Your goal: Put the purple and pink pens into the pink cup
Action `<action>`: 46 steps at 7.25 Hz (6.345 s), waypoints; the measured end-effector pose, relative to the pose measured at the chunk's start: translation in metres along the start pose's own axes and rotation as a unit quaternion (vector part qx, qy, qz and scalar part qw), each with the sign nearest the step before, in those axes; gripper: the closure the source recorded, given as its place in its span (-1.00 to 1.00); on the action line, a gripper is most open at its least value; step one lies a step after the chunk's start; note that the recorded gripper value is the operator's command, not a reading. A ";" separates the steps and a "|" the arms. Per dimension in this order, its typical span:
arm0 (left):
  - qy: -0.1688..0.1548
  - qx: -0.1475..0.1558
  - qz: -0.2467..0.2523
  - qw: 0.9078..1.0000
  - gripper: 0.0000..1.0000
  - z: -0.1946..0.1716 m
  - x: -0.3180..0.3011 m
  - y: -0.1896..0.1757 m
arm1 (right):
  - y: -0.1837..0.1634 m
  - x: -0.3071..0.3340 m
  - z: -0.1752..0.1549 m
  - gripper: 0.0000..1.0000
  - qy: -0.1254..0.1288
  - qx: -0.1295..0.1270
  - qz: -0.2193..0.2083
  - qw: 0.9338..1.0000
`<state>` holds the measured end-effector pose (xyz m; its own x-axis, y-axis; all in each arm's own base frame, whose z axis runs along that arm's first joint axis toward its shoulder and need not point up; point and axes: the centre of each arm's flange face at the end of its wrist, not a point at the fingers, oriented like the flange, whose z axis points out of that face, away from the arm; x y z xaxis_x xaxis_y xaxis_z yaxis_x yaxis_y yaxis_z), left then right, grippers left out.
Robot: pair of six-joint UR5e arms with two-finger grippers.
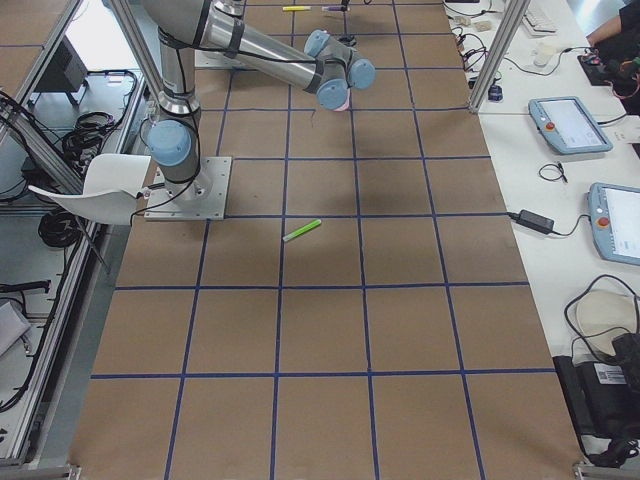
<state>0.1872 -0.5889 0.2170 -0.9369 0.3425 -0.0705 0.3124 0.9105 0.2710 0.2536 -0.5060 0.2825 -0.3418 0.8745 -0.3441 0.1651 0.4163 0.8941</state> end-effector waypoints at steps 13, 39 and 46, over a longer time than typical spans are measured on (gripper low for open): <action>0.035 0.068 0.029 0.997 1.00 -0.076 0.063 0.004 | -0.057 0.020 0.031 -0.93 0.012 -0.026 0.064 0.998; 0.098 0.356 -0.066 0.927 1.00 -0.171 0.480 -0.033 | 0.143 -0.042 -0.148 -1.00 0.440 0.432 -0.359 0.700; 0.084 0.341 -0.034 0.936 1.00 -0.153 0.480 -0.044 | 0.139 -0.034 -0.142 -1.00 0.445 0.425 -0.357 0.703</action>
<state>-0.3006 -0.4998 0.3179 -0.9517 0.2898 0.1012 0.2257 0.8840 -0.4093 0.1566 -0.5130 0.4593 -0.9991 0.0230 0.0360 0.0215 0.9990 -0.0404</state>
